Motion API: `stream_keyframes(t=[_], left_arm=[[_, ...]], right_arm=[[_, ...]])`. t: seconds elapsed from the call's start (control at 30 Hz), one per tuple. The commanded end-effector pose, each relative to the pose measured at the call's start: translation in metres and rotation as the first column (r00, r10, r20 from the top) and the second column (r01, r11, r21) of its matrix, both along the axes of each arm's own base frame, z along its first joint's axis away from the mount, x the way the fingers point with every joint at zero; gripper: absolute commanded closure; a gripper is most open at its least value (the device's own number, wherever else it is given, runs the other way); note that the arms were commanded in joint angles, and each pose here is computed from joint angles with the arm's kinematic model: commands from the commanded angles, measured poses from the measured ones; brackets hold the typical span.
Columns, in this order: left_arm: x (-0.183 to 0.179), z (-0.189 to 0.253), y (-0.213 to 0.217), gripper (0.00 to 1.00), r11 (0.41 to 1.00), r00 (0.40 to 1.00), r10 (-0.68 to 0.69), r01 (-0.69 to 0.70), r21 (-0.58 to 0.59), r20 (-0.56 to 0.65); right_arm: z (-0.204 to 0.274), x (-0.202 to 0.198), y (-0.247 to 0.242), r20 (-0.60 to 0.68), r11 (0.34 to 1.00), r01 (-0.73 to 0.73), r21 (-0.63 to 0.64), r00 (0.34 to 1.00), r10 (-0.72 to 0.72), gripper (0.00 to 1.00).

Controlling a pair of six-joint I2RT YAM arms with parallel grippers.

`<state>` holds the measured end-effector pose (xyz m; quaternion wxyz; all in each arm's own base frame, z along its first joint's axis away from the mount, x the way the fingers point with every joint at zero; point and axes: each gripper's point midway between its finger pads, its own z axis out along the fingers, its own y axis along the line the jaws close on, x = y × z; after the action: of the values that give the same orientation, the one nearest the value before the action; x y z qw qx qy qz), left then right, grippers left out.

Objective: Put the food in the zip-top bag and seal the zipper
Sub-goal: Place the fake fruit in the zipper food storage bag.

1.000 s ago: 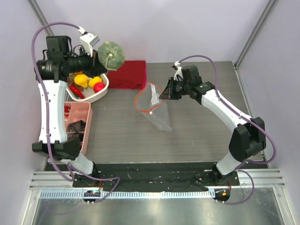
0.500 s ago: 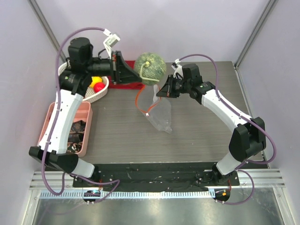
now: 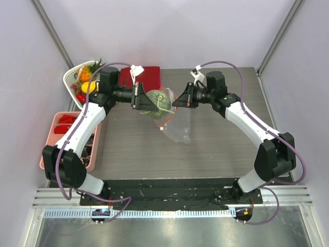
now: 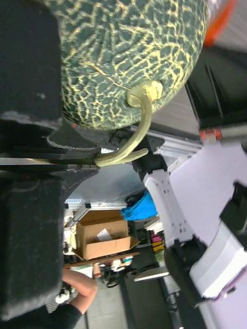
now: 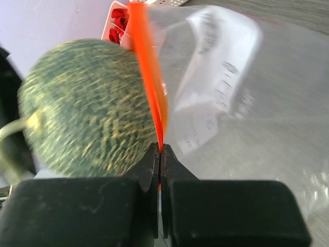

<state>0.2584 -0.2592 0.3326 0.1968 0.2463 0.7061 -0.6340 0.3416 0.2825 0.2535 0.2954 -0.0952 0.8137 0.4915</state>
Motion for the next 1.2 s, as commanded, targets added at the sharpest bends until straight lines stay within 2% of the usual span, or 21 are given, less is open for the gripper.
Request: stream_keyframes(t=[0.0, 0.03, 0.2, 0.33, 0.5, 0.63, 0.8, 0.83, 0.87, 1.03, 1.07, 1.13, 1.17], left_arm=[[0.017, -0.026, 0.013, 1.00, 0.995, 0.999, 0.052, -0.051, 0.083, -0.010], [0.021, -0.034, 0.014, 1.00, 0.993, 0.997, 0.040, -0.046, 0.107, 0.059], [0.037, -0.058, 0.019, 1.00, 0.958, 0.992, 0.093, -0.111, 0.265, 0.079], [0.015, -0.069, 0.012, 1.00, 0.932, 0.993, -0.027, -0.015, 0.361, 0.112], [-0.008, -0.059, 0.005, 1.00, 0.905, 0.958, -0.179, 0.070, 0.420, 0.226], [-0.025, -0.041, 0.006, 1.00, 0.915, 0.946, -0.217, 0.112, 0.387, 0.241], [-0.033, -0.006, 0.017, 1.00, 0.943, 0.906, -0.172, 0.038, 0.330, 0.387], [-0.034, 0.001, 0.018, 1.00, 0.949, 0.898, -0.167, 0.034, 0.313, 0.407], [-0.035, 0.011, 0.018, 1.00, 0.956, 0.887, -0.160, 0.028, 0.294, 0.434], [-0.040, 0.058, 0.016, 1.00, 0.980, 0.847, -0.085, -0.023, 0.196, 0.524], [-0.039, 0.064, 0.015, 1.00, 0.984, 0.843, -0.069, -0.031, 0.175, 0.533], [-0.037, 0.087, 0.012, 1.00, 0.992, 0.803, -0.014, -0.064, 0.109, 0.596], [-0.037, 0.091, 0.011, 1.00, 0.993, 0.818, 0.009, -0.074, 0.091, 0.575]], right_arm=[[0.027, -0.011, -0.010, 0.102, 0.997, -0.044, 0.058, 0.994, 0.038, 0.99], [0.026, -0.012, -0.011, 0.098, 0.997, -0.046, 0.057, 0.994, 0.040, 0.99], [0.023, -0.009, -0.013, 0.098, 0.997, -0.051, 0.062, 0.994, 0.045, 0.99], [0.026, -0.009, -0.007, 0.092, 0.993, -0.072, 0.096, 0.994, 0.063, 0.99], [0.034, -0.011, -0.002, 0.089, 0.985, -0.102, 0.140, 0.992, 0.091, 0.99], [0.036, -0.009, 0.000, 0.125, 0.984, -0.112, 0.138, 0.988, 0.095, 0.99], [0.031, -0.011, -0.001, 0.140, 0.983, -0.128, 0.131, 0.984, 0.109, 0.99], [0.030, -0.015, 0.001, 0.096, 0.978, -0.131, 0.164, 0.989, 0.117, 0.99], [0.044, -0.019, 0.005, 0.146, 0.962, -0.172, 0.211, 0.979, 0.143, 0.99], [0.086, -0.039, 0.011, 0.154, 0.872, -0.223, 0.436, 0.973, 0.172, 0.99], [0.107, -0.046, 0.010, 0.136, 0.825, -0.230, 0.517, 0.973, 0.186, 0.99], [0.111, -0.043, 0.010, 0.054, 0.765, -0.193, 0.614, 0.978, 0.204, 0.99], [0.123, -0.047, 0.008, 0.085, 0.725, -0.223, 0.652, 0.971, 0.222, 0.99]])
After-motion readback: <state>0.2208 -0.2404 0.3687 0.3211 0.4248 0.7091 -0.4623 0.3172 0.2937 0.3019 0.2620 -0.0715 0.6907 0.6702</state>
